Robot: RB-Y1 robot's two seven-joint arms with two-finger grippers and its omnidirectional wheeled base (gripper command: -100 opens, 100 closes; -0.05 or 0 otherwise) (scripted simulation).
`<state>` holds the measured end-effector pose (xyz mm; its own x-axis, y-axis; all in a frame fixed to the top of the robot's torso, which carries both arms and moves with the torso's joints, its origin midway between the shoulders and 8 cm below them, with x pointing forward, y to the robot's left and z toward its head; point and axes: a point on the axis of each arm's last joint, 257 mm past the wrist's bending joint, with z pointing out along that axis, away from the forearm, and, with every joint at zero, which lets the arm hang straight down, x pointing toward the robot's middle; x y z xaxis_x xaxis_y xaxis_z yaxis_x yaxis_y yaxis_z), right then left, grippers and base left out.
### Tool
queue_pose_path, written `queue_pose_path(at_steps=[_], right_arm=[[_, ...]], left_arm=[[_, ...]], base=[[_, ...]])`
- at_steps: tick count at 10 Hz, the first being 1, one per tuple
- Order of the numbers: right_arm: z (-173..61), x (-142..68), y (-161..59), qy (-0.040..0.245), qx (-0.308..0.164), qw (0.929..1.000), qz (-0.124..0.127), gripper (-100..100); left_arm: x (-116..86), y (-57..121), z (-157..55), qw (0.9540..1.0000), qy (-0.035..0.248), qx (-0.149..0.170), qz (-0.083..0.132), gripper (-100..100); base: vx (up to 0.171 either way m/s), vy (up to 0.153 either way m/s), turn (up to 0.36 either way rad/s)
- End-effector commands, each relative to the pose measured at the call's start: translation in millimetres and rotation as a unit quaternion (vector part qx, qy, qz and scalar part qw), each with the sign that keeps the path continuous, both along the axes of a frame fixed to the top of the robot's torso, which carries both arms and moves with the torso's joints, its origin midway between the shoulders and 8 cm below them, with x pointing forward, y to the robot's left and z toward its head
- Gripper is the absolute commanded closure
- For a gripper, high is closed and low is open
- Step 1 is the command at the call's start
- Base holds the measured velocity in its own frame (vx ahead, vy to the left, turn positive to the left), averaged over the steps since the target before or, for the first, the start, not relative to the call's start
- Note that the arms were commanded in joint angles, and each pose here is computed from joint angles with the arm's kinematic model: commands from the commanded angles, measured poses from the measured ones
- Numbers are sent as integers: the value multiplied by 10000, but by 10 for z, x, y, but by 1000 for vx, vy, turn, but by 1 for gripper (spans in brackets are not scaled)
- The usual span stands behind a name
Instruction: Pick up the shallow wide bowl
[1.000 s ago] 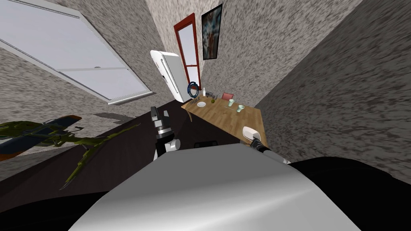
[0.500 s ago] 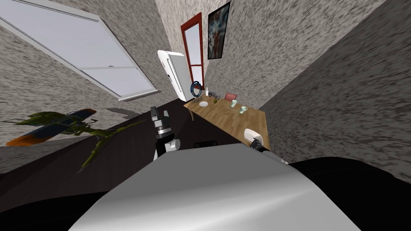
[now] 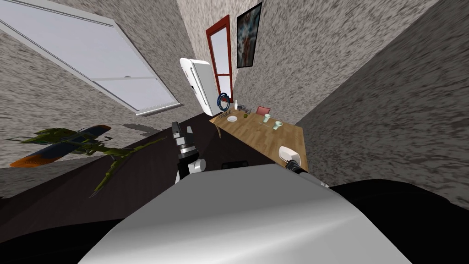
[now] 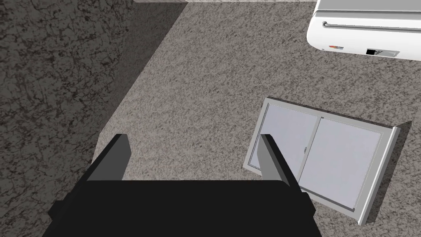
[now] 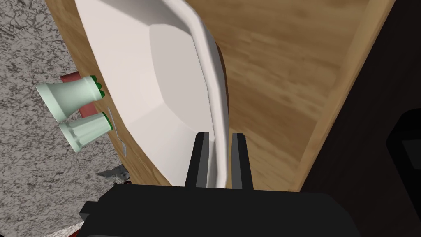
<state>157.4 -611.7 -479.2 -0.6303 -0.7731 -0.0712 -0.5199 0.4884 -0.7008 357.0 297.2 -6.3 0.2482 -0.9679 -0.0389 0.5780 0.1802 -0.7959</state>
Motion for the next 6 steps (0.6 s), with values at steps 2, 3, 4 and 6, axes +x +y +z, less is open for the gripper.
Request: queue_pose_path(at_steps=[2,3,4,6], right_arm=[[43,33,17,-3,-2,10000,97,100],[93,72,30,-5,-2,9998,202,100],[126,97,40,-5,-1,9996,272,100],[99,69,29,9,1,9997,227,0]], left_arm=[[0,0,0,10000,0,0,0,0],[0,1,-1,10000,1,0,1,0],[0,0,0,10000,0,0,0,0],[0,0,0,10000,0,0,0,0]], base=[[9,13,-111],[26,53,-224],[31,61,-203],[6,19,-20]])
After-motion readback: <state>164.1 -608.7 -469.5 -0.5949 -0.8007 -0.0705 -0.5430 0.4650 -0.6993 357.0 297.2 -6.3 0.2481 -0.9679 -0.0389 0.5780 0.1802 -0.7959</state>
